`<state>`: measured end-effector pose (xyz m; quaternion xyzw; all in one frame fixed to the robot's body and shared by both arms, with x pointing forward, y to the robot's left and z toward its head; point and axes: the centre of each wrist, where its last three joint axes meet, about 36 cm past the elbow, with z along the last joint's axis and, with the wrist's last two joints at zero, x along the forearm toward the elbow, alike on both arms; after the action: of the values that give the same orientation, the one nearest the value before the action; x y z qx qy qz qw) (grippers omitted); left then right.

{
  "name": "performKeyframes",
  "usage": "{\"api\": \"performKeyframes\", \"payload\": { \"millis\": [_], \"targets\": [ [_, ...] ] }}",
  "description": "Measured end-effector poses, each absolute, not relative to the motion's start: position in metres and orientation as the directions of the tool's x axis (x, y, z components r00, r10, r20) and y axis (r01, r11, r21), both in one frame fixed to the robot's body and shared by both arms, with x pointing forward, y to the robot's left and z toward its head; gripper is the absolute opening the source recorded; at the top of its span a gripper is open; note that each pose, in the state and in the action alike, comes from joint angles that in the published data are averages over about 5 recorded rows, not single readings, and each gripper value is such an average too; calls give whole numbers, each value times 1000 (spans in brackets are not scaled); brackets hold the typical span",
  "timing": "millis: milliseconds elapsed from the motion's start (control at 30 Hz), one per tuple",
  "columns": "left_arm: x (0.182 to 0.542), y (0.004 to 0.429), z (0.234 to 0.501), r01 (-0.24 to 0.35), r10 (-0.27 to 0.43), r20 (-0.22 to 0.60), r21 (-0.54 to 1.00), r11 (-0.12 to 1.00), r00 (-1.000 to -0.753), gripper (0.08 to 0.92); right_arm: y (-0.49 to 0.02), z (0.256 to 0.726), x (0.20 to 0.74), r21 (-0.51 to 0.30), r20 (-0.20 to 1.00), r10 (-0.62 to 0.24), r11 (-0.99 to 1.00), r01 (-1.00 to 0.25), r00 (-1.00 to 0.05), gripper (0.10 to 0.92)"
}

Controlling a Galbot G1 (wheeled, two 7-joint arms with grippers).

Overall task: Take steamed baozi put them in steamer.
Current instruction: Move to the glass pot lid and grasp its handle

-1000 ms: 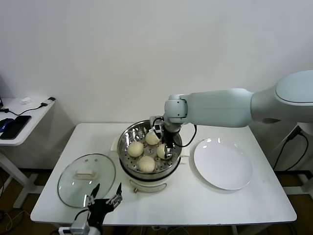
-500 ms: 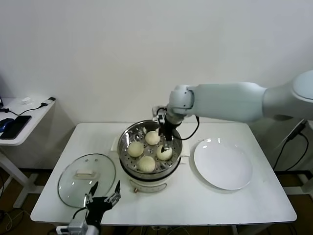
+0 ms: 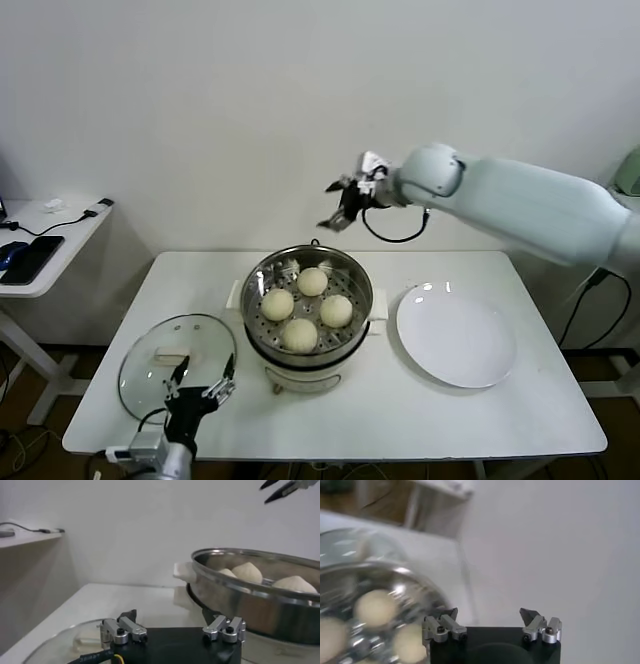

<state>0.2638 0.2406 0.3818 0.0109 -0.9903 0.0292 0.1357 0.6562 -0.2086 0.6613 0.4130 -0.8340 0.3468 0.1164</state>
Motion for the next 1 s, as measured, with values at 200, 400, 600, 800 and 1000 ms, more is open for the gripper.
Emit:
{"api": "performKeyframes", "payload": {
  "millis": [200,400,600,800,1000],
  "targets": [
    [272,248,383,-48,-41,234,-26,998,-971,823,-268,623,632,-444,306,-564,628,-639,-767,823],
    [280,254,383,-56,-57,207,8,998,-977,823,-317,573,596,-356,178,-484,780,-515,-857,823],
    [286,259,379,-63,-68,170,39,997,-983,823,-358,520,553,-249,72,-385,886,-390,-920,823],
    [286,265,370,-82,-95,137,92,992,-986,823,-385,461,500,-139,-3,-280,951,-276,-960,823],
    [282,270,359,-99,-118,110,166,981,-987,823,-390,395,438,-44,6,-198,979,-198,-980,823]
  ]
}}
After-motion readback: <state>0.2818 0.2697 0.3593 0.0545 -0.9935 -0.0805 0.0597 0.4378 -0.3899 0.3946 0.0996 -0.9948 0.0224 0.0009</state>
